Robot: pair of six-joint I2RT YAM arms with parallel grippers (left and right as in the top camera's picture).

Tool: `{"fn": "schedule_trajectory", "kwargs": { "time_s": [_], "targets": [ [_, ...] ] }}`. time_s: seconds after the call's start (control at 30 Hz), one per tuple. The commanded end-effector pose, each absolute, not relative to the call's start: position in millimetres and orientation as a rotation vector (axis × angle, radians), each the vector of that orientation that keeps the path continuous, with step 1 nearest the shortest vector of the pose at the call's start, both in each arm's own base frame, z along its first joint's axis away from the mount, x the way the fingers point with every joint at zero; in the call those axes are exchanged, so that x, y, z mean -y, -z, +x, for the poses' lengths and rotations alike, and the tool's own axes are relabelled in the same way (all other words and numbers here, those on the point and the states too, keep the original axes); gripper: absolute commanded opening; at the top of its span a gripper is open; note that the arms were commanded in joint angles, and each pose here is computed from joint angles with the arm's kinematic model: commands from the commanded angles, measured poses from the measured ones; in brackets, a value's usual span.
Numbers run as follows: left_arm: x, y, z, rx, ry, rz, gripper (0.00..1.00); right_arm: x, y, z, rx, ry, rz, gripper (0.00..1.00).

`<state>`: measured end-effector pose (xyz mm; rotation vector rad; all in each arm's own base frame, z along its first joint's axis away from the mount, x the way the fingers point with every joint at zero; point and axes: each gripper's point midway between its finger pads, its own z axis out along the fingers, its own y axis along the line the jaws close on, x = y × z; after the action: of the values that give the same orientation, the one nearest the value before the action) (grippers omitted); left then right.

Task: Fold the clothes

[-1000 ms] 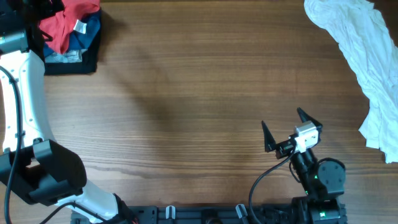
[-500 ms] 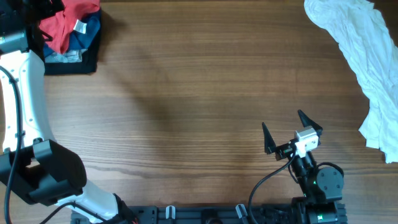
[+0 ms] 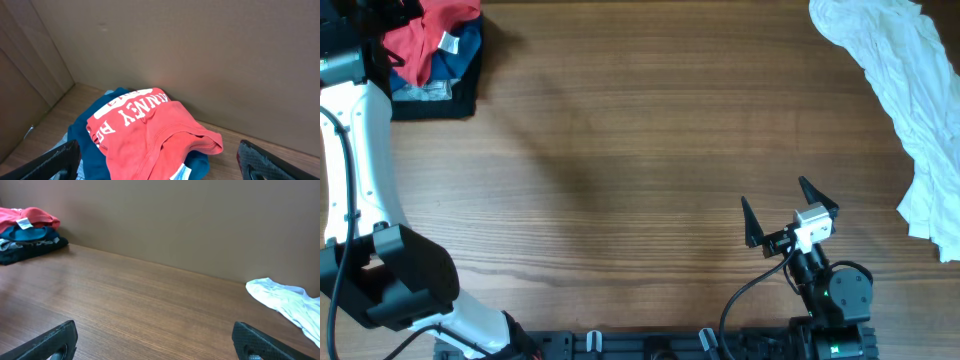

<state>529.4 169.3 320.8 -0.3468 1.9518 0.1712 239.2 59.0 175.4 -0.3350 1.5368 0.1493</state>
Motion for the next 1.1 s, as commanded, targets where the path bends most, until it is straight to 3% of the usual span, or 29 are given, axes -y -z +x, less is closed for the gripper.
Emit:
{"fn": "schedule_trajectory", "kwargs": {
  "time_s": [0.0,0.47,0.73,1.07],
  "targets": [
    [-169,-317,531,-1.962,-0.175,-0.325,1.00,-57,-179,239,-1.523,-0.146,-0.312,1.00],
    [-168,-323,527,-1.956,-0.176,-0.324,1.00,-57,-179,239,-1.523,-0.147,-0.311,1.00],
    [-120,-331,461,-2.100,-0.071,-0.278,1.00,-57,-179,239,-1.523,-0.147,-0.311,1.00],
    [-36,-325,407,-1.892,0.008,-0.085,1.00,-57,-179,239,-1.523,-0.147,-0.311,1.00]
  ]
}}
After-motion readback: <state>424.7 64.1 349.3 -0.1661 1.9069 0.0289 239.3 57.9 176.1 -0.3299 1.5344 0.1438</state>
